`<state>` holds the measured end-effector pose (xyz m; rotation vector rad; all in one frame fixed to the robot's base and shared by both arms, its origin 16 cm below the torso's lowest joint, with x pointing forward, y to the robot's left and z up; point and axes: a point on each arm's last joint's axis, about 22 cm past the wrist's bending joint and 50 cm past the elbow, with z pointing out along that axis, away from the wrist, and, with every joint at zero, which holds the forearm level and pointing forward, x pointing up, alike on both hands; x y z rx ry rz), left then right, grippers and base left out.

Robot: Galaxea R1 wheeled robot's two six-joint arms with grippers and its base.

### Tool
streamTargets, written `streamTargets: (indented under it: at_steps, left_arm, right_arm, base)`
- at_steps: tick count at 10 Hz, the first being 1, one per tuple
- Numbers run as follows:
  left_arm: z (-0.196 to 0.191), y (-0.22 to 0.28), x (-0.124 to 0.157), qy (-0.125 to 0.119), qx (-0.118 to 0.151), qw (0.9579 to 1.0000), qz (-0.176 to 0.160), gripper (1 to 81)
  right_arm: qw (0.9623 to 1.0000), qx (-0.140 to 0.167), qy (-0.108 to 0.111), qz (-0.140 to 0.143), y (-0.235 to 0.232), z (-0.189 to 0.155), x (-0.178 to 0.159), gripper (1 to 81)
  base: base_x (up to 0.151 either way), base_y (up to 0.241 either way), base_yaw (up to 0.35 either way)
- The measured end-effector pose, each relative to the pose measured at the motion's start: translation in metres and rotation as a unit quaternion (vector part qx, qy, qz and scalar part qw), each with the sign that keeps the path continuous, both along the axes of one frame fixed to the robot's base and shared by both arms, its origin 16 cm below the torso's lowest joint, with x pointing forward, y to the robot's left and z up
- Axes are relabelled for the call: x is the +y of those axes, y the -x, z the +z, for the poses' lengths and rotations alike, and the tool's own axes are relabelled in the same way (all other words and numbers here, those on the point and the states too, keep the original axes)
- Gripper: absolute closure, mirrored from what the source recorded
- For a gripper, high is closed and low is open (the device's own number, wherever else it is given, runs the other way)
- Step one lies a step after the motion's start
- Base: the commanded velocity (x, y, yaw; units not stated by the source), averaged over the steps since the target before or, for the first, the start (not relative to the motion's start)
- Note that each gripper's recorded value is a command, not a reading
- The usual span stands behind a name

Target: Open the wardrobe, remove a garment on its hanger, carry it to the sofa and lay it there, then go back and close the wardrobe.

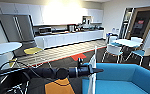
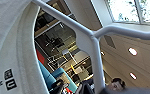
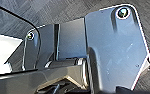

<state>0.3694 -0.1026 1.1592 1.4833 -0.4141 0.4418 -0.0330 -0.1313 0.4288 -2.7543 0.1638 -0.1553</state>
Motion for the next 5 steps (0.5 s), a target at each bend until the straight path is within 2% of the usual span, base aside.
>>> streamTargets:
  at_steps: [5]
  left_arm:
    - [-0.0001,0.0002,0.0008,-0.001,-0.002,1.0,0.0,81.1]
  right_arm:
    - [1.0,-0.002,0.0,0.0,-0.0029,-0.0001,-0.0002,1.0]
  base:
    - [0.0,0.0,-0.244]
